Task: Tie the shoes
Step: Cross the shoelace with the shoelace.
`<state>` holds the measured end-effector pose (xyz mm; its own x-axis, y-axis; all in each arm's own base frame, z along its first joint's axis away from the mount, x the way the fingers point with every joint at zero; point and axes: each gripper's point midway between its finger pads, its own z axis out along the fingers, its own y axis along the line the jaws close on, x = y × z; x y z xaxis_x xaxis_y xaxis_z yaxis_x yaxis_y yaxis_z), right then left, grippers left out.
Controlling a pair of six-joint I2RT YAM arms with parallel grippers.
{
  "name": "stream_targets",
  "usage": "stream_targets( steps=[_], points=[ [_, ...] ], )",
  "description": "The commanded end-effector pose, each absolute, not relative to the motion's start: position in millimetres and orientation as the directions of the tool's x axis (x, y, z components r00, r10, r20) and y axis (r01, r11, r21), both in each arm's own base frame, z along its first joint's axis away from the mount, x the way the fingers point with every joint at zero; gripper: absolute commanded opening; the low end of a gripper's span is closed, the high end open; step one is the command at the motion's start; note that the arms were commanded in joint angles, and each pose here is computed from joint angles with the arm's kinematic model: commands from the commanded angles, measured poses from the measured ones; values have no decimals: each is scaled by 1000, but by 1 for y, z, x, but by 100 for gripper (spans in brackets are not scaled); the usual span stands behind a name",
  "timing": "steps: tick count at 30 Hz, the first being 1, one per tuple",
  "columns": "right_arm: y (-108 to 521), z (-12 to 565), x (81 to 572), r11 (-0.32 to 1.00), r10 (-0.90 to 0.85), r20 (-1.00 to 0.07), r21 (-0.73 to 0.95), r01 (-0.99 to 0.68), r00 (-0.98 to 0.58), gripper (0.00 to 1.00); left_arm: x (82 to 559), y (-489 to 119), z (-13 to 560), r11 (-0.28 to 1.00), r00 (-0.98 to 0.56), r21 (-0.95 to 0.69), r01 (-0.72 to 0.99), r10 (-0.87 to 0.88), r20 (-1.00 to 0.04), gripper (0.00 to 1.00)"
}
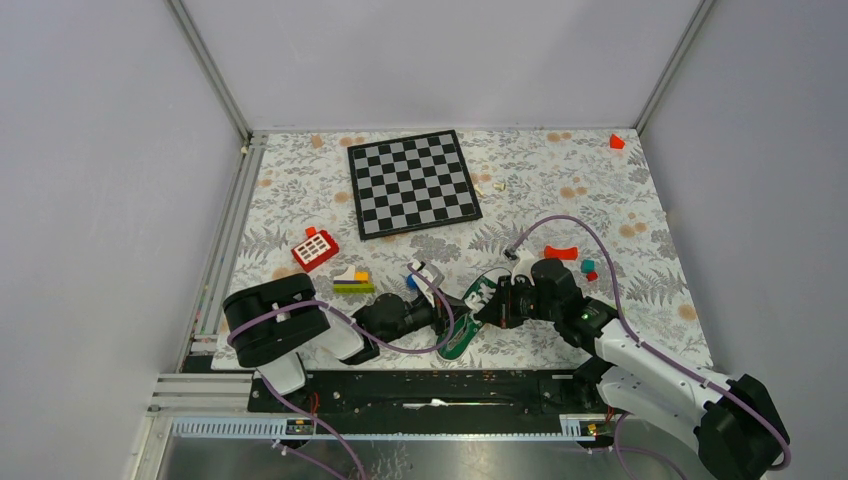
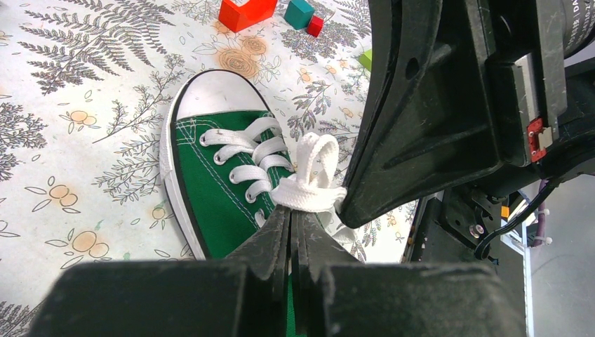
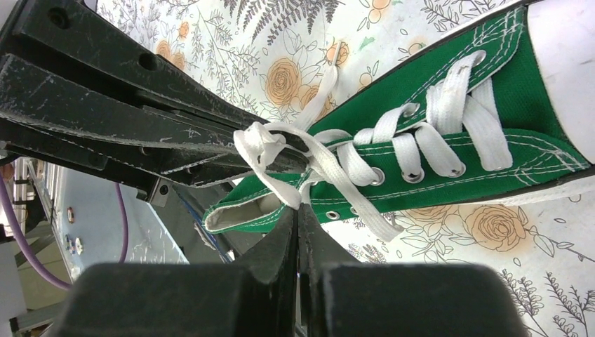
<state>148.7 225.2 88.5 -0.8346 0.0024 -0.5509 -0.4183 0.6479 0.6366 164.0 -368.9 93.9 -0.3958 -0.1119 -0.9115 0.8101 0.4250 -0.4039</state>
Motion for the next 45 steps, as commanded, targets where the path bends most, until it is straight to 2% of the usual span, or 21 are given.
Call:
stream_targets(
  steps=[1, 14, 32, 45],
  points=[
    [228, 107, 159, 649, 12, -608, 608, -456, -793, 0, 164, -371, 116, 387, -360, -398, 832, -168, -918, 0],
    [225, 109, 172, 685, 23, -639, 570, -453, -769, 0, 161, -374, 115, 372, -372, -402, 837, -152, -916, 0],
    [214, 90, 183, 758, 6, -641, 504, -414, -768, 0, 169, -385, 107, 412, -412, -408, 814, -85, -907, 0],
    [211, 87, 179, 754, 5, -633, 510, -413, -774, 0, 172, -389, 99, 439, -504, -440, 783, 35, -863, 0]
  ],
)
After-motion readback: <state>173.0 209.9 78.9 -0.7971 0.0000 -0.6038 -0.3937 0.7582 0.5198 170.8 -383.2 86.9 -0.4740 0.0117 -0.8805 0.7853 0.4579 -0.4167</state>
